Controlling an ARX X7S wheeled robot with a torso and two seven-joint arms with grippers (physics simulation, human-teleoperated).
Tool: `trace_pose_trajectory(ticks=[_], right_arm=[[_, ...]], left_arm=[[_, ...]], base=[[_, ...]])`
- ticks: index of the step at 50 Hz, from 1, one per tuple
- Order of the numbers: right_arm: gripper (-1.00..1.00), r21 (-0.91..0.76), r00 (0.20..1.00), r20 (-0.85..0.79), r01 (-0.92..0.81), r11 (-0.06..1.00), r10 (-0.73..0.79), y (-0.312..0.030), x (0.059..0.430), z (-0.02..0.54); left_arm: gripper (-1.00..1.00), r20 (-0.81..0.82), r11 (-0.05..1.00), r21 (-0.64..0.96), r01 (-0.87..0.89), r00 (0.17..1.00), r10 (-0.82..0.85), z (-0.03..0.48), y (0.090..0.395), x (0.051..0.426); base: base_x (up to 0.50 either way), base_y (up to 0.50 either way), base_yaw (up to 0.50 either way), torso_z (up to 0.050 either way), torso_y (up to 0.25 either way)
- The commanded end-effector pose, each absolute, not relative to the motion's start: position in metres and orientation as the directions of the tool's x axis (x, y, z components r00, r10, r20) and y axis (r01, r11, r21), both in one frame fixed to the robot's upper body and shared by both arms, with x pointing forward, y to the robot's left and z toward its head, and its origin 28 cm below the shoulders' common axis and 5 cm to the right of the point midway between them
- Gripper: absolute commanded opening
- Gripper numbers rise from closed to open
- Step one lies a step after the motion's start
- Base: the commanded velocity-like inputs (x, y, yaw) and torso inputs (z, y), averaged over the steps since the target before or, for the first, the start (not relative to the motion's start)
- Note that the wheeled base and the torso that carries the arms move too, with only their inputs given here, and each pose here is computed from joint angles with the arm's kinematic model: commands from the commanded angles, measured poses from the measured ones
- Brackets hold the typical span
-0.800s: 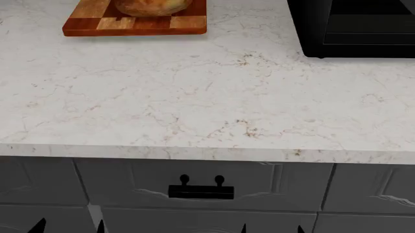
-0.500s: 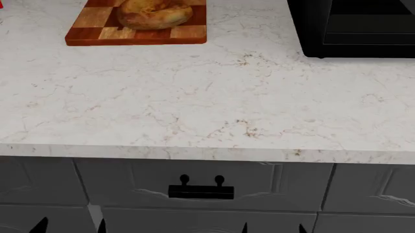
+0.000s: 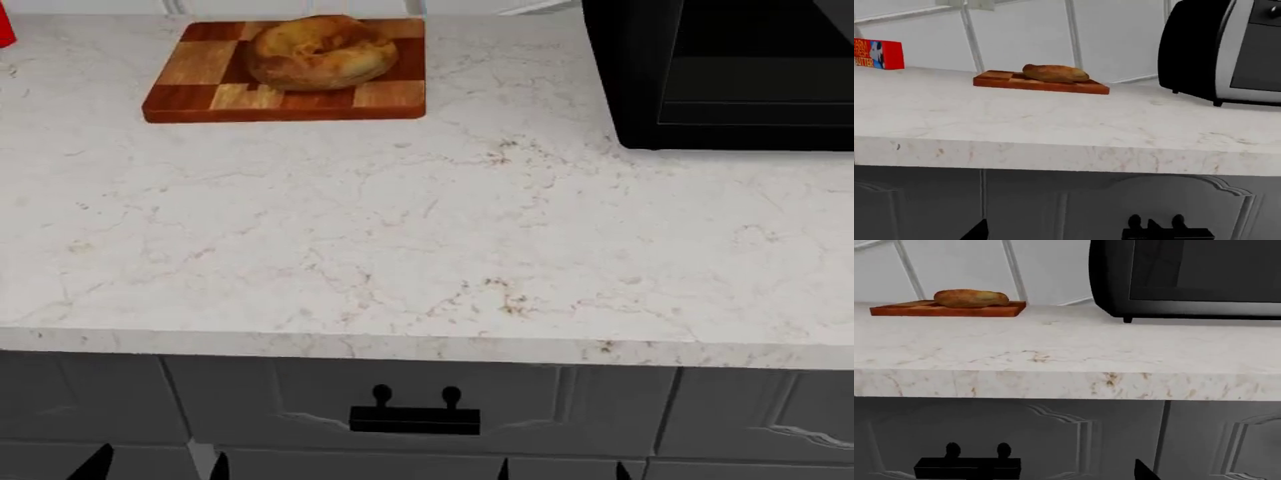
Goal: Pick up the wedge of cheese and place it on the slice of bread to prepare a simple cheese on bread dish.
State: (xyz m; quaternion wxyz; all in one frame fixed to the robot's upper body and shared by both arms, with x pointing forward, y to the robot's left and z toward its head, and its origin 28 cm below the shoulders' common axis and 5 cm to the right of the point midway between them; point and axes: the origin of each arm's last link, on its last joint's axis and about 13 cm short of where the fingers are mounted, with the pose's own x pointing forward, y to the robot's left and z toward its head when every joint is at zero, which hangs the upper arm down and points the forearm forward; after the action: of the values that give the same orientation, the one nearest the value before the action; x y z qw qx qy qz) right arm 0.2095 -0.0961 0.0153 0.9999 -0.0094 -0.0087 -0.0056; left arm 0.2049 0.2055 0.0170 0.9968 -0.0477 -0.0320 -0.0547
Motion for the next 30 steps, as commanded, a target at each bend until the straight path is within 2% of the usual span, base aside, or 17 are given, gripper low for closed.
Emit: trace_pose_trajectory(ticks=[1, 14, 16, 17, 30], right_arm=[[1.00, -0.019, 1.000, 0.021, 0.014, 1.000, -0.013, -0.096, 0.210, 0.015], [1.00, -0.018, 1.000, 0.019, 0.015, 1.000, -0.014, -0.096, 0.210, 0.016], [1.00, -0.043, 0.999, 0.026, 0.023, 0.999, -0.022, -0.096, 0.209, 0.015], [1.00, -0.054, 0.999, 0.041, 0.030, 0.998, -0.027, -0.096, 0.207, 0.017], [1.00, -0.074, 0.997, 0.078, 0.012, 0.997, -0.006, -0.103, 0.197, 0.065]], left_arm=[[1.00, 0.068, 0.986, -0.111, 0.126, 0.991, -0.119, 0.015, 0.206, 0.206], [1.00, 0.071, 0.986, -0.107, 0.130, 0.990, -0.122, 0.017, 0.205, 0.205], [1.00, 0.079, 0.988, -0.093, 0.121, 0.990, -0.114, 0.015, 0.205, 0.206], [1.00, 0.031, 0.996, -0.065, 0.067, 0.997, -0.065, 0.013, 0.206, 0.206], [1.00, 0.141, 0.997, -0.025, 0.069, 0.988, -0.065, 0.064, 0.209, 0.198]], base=[[0.00, 0.00, 0.00, 0.050, 0.000], [0.00, 0.00, 0.00, 0.050, 0.000], [0.00, 0.00, 0.00, 0.050, 0.000], [0.00, 0.00, 0.00, 0.032, 0.000], [0.00, 0.00, 0.00, 0.000, 0.000]])
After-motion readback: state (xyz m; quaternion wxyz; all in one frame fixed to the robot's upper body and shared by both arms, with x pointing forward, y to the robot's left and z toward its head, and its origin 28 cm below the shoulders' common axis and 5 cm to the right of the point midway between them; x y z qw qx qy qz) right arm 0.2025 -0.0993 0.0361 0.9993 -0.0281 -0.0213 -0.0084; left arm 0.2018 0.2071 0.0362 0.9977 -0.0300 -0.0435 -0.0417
